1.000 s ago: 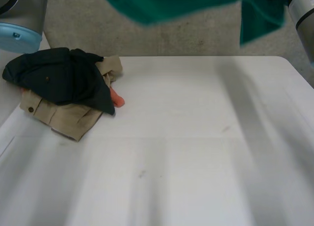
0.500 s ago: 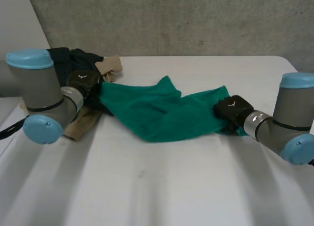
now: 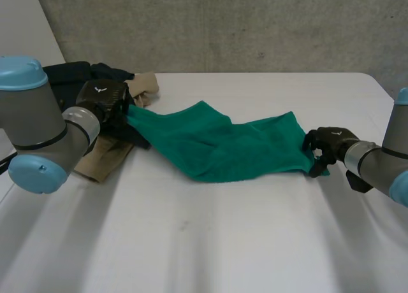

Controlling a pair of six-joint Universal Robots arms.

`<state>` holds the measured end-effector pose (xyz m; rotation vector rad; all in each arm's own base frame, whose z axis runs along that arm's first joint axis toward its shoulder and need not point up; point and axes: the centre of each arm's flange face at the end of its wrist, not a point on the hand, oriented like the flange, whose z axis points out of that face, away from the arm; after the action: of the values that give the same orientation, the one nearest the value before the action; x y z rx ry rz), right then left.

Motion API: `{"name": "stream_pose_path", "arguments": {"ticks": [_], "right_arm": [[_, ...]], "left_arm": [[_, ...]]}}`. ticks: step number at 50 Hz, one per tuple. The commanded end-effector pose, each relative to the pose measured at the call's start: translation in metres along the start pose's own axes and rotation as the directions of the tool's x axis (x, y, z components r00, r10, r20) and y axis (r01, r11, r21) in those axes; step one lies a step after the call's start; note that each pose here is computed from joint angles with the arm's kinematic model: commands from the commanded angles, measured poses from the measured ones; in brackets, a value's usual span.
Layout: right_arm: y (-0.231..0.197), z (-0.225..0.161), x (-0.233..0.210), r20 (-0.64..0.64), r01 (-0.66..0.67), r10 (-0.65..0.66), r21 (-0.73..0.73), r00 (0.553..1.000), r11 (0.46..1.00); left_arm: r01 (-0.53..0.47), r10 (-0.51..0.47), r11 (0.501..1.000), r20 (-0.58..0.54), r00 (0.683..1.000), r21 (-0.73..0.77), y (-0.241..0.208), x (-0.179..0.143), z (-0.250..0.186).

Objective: Fold the laundry.

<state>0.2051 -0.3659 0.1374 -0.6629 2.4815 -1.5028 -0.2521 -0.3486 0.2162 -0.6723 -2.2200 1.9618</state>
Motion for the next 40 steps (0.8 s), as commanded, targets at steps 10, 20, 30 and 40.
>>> {"name": "stream_pose_path", "arguments": {"ticks": [10,20,30,40], "right_arm": [[0.009,0.013,0.001,-0.009,0.02,-0.02,-0.021,1.0,1.0],[-0.023,-0.085,0.015,0.071,0.514,-0.51,-0.186,0.857,0.837],[-0.004,-0.143,0.017,0.477,0.684,-0.502,-0.376,0.721,0.625],[-0.058,-0.101,0.029,0.19,0.654,-0.626,-0.254,0.756,0.713]], "left_arm": [[-0.008,0.008,0.999,0.003,1.0,-0.043,-0.003,-0.002,-0.014],[-0.248,0.222,0.923,-0.118,0.968,-0.296,0.008,0.0,-0.073],[-0.573,0.402,0.718,-0.436,0.805,-0.395,0.03,0.019,-0.137],[-0.596,0.565,0.774,-0.191,0.803,-0.214,-0.02,0.018,-0.058]]}}
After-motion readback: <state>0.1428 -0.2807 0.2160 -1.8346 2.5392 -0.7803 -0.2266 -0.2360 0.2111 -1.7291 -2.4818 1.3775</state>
